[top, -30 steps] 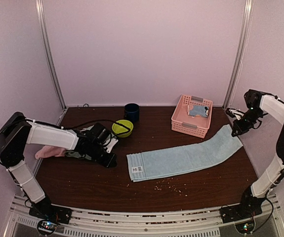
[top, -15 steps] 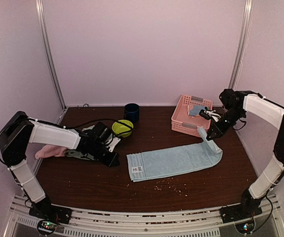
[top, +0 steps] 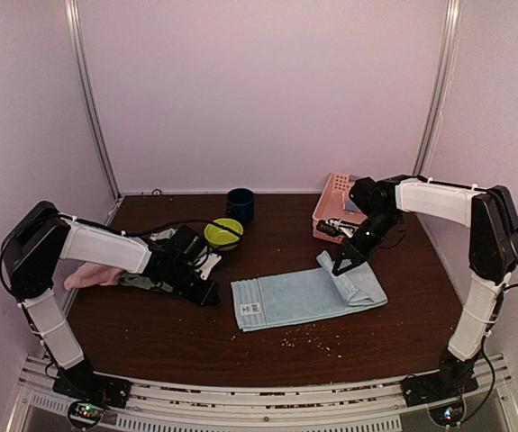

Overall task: Roll the towels
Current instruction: Fold the towel at the center of the board.

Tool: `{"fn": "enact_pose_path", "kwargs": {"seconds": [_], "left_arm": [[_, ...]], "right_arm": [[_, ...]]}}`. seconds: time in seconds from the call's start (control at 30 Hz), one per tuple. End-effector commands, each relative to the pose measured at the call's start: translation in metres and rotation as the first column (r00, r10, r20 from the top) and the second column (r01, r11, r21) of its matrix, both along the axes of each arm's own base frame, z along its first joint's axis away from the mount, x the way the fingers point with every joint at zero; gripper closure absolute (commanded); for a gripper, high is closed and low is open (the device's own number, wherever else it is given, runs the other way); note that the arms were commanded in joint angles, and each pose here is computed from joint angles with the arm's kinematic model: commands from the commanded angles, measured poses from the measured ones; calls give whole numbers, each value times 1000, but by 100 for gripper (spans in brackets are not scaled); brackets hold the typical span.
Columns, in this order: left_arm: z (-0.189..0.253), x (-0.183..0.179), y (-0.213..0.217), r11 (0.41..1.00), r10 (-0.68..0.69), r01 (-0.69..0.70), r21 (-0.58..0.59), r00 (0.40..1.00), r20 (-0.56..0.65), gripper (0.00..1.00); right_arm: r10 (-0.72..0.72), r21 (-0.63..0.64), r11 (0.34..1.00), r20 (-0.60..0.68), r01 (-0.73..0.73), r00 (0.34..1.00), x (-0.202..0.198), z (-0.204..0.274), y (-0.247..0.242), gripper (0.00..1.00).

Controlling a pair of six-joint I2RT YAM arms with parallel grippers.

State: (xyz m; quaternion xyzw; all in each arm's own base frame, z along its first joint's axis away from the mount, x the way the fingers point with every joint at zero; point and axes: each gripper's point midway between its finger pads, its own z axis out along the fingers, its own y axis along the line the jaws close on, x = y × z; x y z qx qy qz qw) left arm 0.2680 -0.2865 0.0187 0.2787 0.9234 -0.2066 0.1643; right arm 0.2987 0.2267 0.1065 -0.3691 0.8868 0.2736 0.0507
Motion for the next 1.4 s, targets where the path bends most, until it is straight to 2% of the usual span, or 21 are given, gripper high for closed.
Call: {"fn": "enact_pose_path", "kwargs": {"seconds": [0.0, 0.17, 0.47, 1.37], "left_arm": [[1, -2, -10, 999, -7, 7, -37, 1000, -5, 100], [2, -6, -11, 999, -8, 7, -51, 1000, -20, 100], [5, -10, -13, 998, -14, 13, -65, 1000, -18, 100], [1, -22, -34, 976, -26, 10, -219, 997, -70, 100]], "right_arm": [[-73, 113, 992, 69, 65, 995, 26, 23, 37, 100], [-46, 150, 988, 38, 40, 998, 19, 23, 72, 100], [24, 144, 989, -56, -15, 998, -10, 12, 118, 100], [42, 189, 982, -108, -21, 993, -23, 9, 191, 100]]}}
